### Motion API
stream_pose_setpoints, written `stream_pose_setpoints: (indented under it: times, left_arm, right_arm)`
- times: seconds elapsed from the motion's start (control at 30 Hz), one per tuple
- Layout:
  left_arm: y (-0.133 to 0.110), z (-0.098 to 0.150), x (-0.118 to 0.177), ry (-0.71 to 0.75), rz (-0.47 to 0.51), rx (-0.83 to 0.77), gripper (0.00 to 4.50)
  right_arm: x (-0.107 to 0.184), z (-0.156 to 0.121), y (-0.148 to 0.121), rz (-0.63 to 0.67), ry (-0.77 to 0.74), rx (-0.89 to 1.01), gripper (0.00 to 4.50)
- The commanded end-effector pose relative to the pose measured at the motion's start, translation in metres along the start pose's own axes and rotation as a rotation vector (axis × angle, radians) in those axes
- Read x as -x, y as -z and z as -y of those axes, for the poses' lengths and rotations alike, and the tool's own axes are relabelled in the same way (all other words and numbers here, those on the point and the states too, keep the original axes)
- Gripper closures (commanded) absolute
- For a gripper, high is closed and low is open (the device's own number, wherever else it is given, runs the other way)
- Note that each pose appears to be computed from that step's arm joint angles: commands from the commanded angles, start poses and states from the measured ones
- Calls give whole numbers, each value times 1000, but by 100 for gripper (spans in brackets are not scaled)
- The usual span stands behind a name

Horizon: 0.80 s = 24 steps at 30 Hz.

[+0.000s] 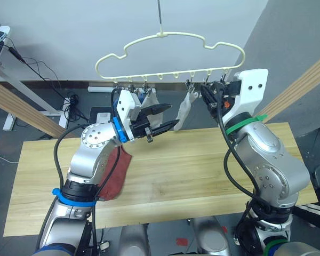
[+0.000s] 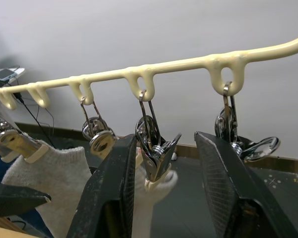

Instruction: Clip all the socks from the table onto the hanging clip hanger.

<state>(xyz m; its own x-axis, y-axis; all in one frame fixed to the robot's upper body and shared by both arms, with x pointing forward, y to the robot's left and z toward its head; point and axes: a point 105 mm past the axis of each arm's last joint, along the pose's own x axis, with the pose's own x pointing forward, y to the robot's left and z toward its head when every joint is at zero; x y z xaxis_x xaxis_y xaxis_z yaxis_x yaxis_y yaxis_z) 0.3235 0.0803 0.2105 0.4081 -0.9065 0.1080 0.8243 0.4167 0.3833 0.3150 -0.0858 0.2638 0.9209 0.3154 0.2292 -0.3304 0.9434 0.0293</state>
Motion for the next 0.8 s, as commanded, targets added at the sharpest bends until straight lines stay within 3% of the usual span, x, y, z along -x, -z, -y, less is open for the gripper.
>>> stream_pose_setpoints:
  times: [0.03, 0.8]
  left_arm:
    - [-10, 2, -4, 11, 28, -36, 194]
    - [-10, 2, -6, 13, 29, -36, 194]
  right_arm:
    - [1, 4, -8, 41, 36, -6, 259]
    - [-12, -1, -15, 72, 88, -117, 259]
